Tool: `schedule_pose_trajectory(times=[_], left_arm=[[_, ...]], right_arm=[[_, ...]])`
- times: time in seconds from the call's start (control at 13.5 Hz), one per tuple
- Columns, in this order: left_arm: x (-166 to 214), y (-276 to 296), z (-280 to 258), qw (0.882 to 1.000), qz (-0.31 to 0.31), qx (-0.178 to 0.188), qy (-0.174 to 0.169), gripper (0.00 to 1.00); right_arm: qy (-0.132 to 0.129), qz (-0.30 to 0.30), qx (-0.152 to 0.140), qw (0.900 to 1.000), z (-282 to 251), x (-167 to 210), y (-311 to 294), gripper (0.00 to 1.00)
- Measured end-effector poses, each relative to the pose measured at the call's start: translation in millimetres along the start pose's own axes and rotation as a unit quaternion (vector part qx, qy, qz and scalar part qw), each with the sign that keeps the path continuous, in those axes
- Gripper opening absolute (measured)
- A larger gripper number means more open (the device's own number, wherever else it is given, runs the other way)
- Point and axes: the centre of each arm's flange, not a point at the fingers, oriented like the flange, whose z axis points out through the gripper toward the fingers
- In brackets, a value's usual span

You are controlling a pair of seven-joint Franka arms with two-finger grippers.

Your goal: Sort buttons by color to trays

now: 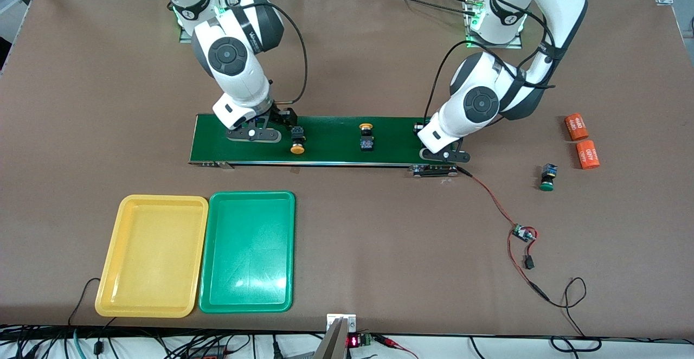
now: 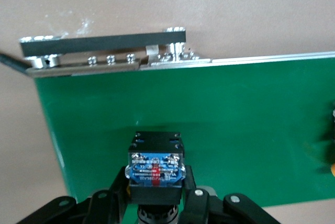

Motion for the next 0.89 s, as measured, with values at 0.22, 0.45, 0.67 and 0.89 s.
schedule_pose_trajectory(times=[0.22, 0.45, 0.67, 0.89], left_arm=[[1.6, 3.3, 15.2, 1.0, 0.002, -0.005, -0.002, 0.47], [3.1, 5.0, 0.6, 1.0, 0.002, -0.006, 0.01, 0.65], [14.4, -31.5, -63.4, 0.998, -0.033, -0.007, 0.051, 0.94], [31.8, -124.7, -100.7, 0.991, -0.113, -0.014, 0.069, 1.0]], right_arm=[[-0.01, 0.0, -0.01, 1.0, 19.0, 1.4, -6.5, 1.0], [-0.021, -0.005, -0.02, 1.0, 36.8, -1.9, -10.8, 1.0], [-0.028, -0.006, -0.029, 0.999, 56.2, -2.1, -11.7, 1.0], [-0.029, -0.004, -0.034, 0.999, 74.3, 1.0, -10.8, 1.0]])
